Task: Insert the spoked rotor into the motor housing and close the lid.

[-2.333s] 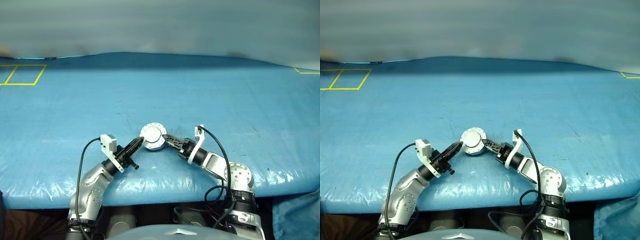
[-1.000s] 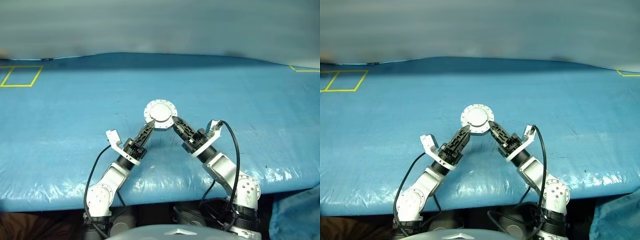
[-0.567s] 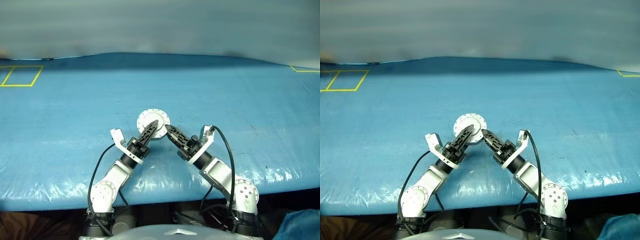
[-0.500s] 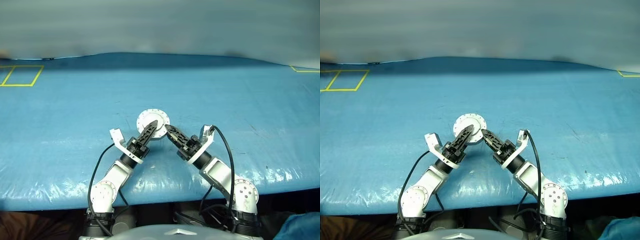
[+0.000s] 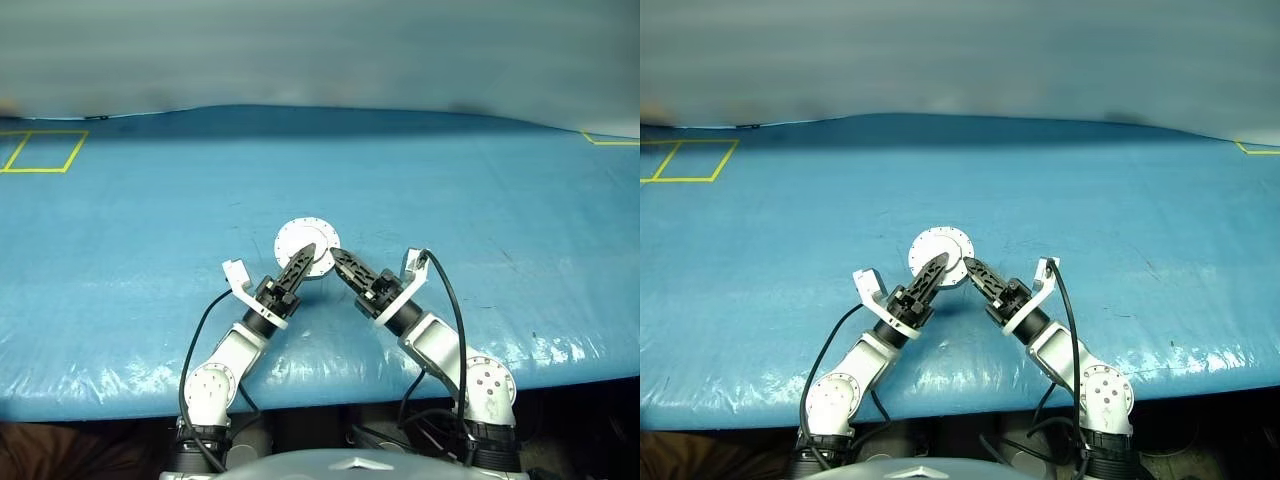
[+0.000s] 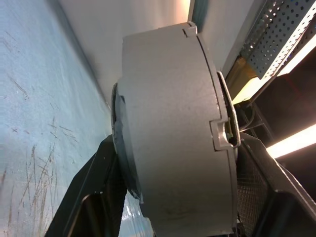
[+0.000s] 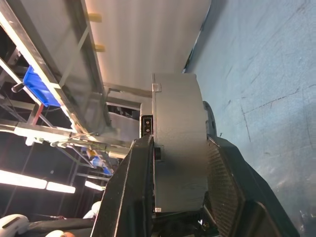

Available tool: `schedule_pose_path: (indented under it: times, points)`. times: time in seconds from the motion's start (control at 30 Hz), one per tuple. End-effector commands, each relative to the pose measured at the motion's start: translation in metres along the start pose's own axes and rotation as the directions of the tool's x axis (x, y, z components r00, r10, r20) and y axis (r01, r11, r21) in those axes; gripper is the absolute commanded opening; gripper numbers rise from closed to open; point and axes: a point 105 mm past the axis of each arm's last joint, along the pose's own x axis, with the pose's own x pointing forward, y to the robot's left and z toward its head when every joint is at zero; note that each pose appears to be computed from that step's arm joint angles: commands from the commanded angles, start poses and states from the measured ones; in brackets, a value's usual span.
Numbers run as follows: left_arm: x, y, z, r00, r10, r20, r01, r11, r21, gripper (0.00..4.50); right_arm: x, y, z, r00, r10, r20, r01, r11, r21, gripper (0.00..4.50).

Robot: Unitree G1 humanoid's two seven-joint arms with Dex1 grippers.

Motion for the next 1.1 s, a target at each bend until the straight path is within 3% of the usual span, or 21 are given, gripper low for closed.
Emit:
schedule_pose_path:
  times: [0.03, 0.17, 0.37, 0.53, 0.63, 0.77, 0.97, 1.1]
  points:
    - [0.020, -0.017, -0.011, 0.996, -0.082, 0.034, 0.083, 0.996, -0.030, 2.51, 0.004, 0.018, 0.011, 0.998, 0.053, 0.033, -0.050, 0.994, -0.096, 1.16]
    - [0.021, -0.015, -0.010, 0.996, -0.077, 0.035, 0.077, 0.997, -0.016, 2.51, 0.004, 0.009, 0.021, 0.996, 0.004, 0.085, 0.009, 0.988, -0.152, 1.16]
    - [0.024, -0.014, -0.008, 0.995, -0.087, 0.045, 0.088, 0.996, -0.008, 2.51, 0.003, 0.004, 0.043, 0.981, -0.060, 0.186, 0.119, 0.938, -0.327, 3.12]
    - [0.027, -0.011, 0.001, 0.995, -0.073, 0.074, 0.070, 0.996, 0.047, 2.51, 0.001, -0.002, 0.061, 0.952, -0.092, 0.292, 0.208, 0.895, -0.395, 3.12]
    - [0.031, 0.000, 0.027, 0.980, 0.009, 0.199, -0.041, 0.987, 0.157, 2.51, -0.003, -0.008, 0.068, 0.935, -0.133, 0.328, 0.270, 0.866, -0.421, 3.12]
    - [0.035, 0.020, 0.065, 0.914, 0.178, 0.364, -0.320, 0.869, 0.378, 2.51, -0.005, -0.010, 0.070, 0.927, -0.152, 0.343, 0.313, 0.818, -0.483, 3.12]
    - [0.037, 0.035, 0.105, 0.807, 0.317, 0.498, -0.564, 0.662, 0.493, 2.51, -0.005, -0.009, 0.070, 0.927, -0.154, 0.343, 0.327, 0.782, -0.531, 3.12]
    - [0.027, 0.045, 0.121, 0.740, 0.371, 0.561, -0.650, 0.609, 0.454, 2.51, -0.005, -0.013, 0.070, 0.922, -0.176, 0.344, 0.350, 0.758, -0.550, 3.12]
